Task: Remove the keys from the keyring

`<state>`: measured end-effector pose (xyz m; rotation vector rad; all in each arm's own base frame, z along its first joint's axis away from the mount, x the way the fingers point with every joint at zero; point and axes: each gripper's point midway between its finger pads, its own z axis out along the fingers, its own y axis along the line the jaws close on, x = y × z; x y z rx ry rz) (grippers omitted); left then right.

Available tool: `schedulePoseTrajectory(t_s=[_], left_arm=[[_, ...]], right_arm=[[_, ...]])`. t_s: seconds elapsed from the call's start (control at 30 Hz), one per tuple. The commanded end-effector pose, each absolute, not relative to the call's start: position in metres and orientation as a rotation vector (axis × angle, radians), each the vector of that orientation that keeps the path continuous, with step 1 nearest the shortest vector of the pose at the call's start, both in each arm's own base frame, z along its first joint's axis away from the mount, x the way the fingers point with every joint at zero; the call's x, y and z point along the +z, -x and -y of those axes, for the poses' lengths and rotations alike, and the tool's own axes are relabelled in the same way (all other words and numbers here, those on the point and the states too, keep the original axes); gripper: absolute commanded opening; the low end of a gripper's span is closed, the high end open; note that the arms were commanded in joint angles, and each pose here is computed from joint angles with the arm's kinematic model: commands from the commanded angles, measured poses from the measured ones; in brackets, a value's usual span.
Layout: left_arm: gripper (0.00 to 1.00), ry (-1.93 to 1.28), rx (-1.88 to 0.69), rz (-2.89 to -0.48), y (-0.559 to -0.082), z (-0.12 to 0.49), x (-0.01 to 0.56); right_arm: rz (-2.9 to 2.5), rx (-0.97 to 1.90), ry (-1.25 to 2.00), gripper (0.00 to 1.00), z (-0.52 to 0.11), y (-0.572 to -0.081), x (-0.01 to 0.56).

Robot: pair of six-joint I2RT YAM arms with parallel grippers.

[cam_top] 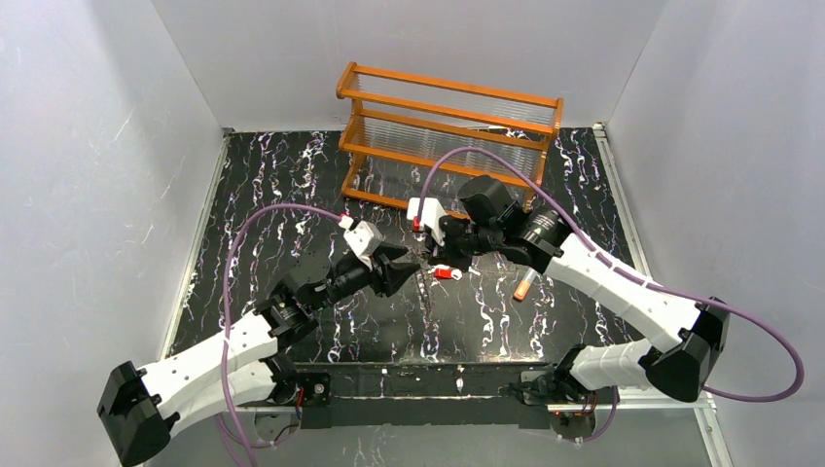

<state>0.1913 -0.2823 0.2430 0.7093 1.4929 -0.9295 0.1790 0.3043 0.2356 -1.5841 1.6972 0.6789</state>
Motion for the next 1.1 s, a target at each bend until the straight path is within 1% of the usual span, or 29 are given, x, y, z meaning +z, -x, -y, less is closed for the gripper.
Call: schedulePoseTrajectory(t_s=[0.0,0.4,0.53,0.73,1.07], left_arm=[[0.42,-0.707,-0.792,-1.537,-0.201,0.265,0.247],[0.43,-0.763,-0.733,-1.498,-0.201,0.258,0.258],[0.44,-0.799,-0.776,-1.477,-0.197,0.265,0.261],[0.45,-0.889,-0.886,-1.406,-0.179,0.279,0.266],[0.40,-0.956,-0.927,-1.375,-0.167,0.283,0.260]], right_arm=[[-1.554,0.698,1.574,0.01,-0.306,-0.173,0.267],[-1.501,0.648,1.624,0.01,-0.305,-0.166,0.261],[-1.487,0.621,1.639,0.01,-0.305,-0.164,0.258],[-1.480,0.598,1.640,0.01,-0.305,-0.164,0.259],[-1.481,0.596,1.634,0.01,-0.305,-0.165,0.260]])
